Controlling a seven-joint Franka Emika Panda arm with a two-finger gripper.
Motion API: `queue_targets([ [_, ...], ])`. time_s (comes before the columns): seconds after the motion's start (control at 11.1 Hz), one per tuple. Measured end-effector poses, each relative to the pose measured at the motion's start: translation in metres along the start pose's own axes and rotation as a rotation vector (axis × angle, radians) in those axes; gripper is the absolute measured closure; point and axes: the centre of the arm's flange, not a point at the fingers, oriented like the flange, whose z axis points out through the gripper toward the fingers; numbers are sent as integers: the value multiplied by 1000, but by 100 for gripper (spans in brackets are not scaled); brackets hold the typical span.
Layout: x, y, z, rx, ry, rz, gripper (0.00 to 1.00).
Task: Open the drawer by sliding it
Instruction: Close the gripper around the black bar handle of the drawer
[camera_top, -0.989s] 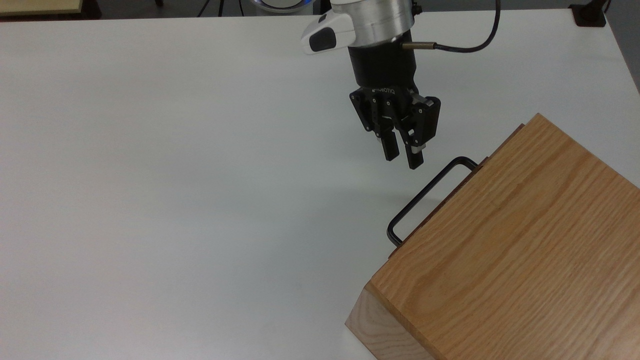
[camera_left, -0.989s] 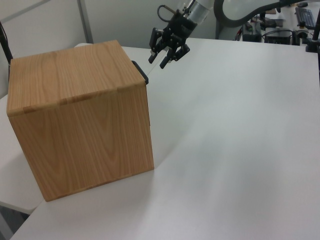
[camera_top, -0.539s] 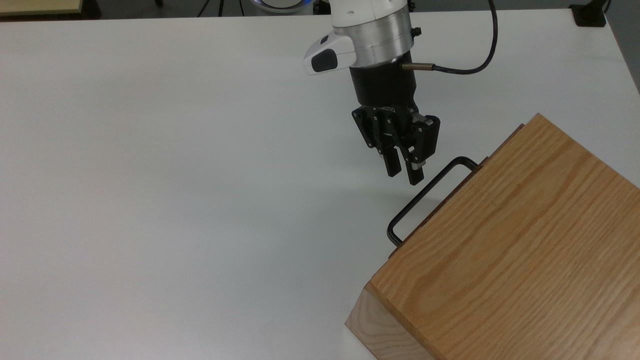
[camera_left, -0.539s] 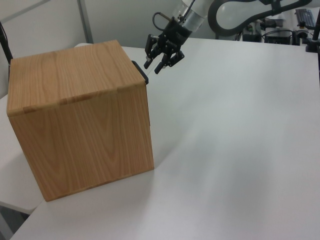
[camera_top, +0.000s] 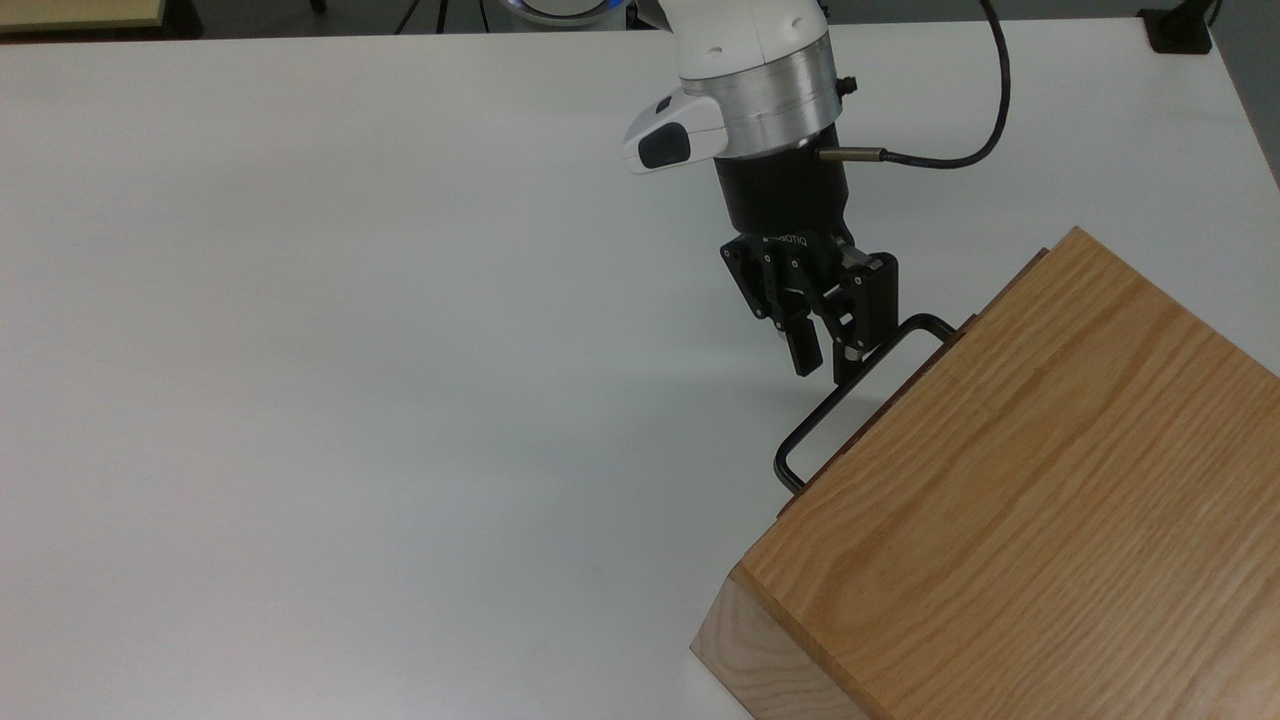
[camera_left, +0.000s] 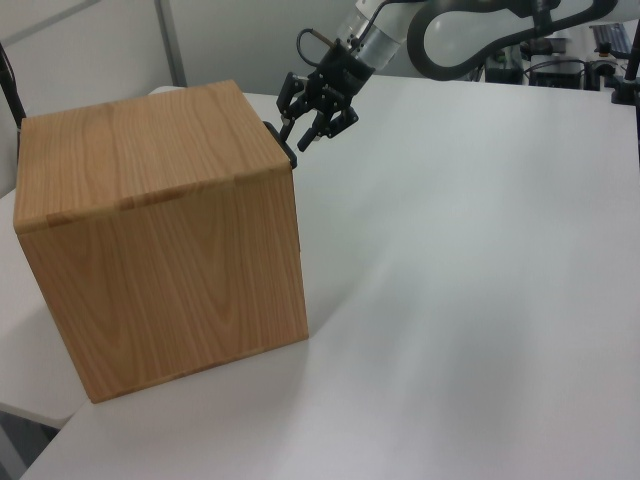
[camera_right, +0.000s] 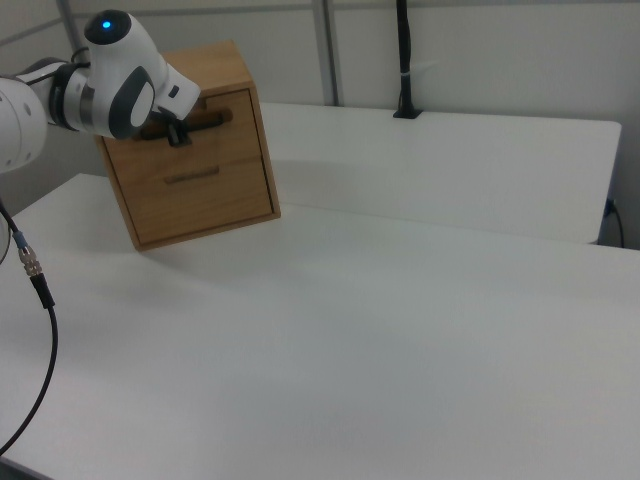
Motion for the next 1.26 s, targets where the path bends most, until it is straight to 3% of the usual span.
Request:
queue_targets([
  [0.63,-17,-5,17,14,-17,2,62],
  [0.81,-15,-6,16,17,-14,4,66],
  [0.99,-13,-7,14,25,-9,12,85],
  [1.26,-11,-6,13,25,-10,17,85],
])
